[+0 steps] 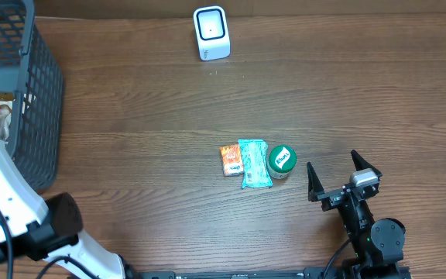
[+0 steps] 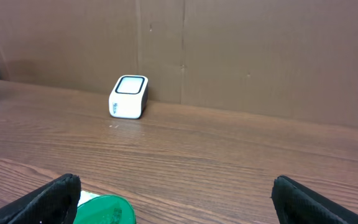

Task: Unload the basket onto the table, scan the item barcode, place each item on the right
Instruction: 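Grasp the brown-and-clear Pantree bag in the basket with the left gripper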

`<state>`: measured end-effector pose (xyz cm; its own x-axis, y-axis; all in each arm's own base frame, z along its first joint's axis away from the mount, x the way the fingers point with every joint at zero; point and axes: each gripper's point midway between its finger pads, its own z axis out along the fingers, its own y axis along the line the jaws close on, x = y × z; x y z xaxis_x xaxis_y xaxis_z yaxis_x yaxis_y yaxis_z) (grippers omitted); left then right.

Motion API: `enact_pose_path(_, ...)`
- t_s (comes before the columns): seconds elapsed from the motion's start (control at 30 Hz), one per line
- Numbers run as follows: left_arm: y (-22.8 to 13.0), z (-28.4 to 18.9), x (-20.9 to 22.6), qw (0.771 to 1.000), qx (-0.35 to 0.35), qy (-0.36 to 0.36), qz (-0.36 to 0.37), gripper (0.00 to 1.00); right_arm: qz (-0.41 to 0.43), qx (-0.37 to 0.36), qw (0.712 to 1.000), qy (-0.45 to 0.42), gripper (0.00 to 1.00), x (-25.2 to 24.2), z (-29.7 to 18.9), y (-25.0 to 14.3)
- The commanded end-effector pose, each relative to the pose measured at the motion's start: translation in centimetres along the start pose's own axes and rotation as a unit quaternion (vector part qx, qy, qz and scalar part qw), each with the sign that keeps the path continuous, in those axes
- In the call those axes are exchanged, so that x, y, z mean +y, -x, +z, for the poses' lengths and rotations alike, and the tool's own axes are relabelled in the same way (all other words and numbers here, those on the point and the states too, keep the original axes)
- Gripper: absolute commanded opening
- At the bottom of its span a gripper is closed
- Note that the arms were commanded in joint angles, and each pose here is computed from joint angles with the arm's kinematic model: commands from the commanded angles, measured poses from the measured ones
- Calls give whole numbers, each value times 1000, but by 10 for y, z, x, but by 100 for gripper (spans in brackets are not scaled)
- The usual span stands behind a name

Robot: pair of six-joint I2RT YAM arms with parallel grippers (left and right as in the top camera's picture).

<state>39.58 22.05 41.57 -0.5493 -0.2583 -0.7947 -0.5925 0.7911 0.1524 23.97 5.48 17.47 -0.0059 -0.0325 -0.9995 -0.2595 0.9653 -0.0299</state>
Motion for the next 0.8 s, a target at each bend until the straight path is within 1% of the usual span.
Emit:
enact_pose_path(0.0, -16, 51, 8, 999, 45, -16, -7, 63, 0, 0, 1000, -1, 100, 0, 0, -3)
enact_pose_path(0.13, -46, 107, 21, 994, 108, -7, 11, 69, 0, 0, 1000, -1, 100, 0, 0, -3)
enact_pose_path(0.27, -74, 149, 26, 987, 155, -4, 32, 72, 0, 0, 1000, -1, 100, 0, 0, -3)
enact_pose_path(0.4, -110, 194, 18, 976, 205, -38, 67, 74, 0, 0, 1000, -1, 100, 0, 0, -3)
enact_pose_path(0.5, -132, 217, 14, 967, 233, -54, 87, 75, 0, 0, 1000, -1, 100, 0, 0, -3)
enact_pose_path(0.6, -162, 244, 18, 956, 267, -62, 106, 79, 0, 0, 1000, -1, 100, 0, 0, -3)
enact_pose_path(0.67, -175, 256, 19, 951, 281, -72, 110, 84, 0, 0, 1000, -1, 100, 0, 0, -3)
enact_pose_path(0.77, -196, 271, 24, 943, 303, -76, 118, 86, 0, 0, 1000, -1, 100, 0, 0, -3)
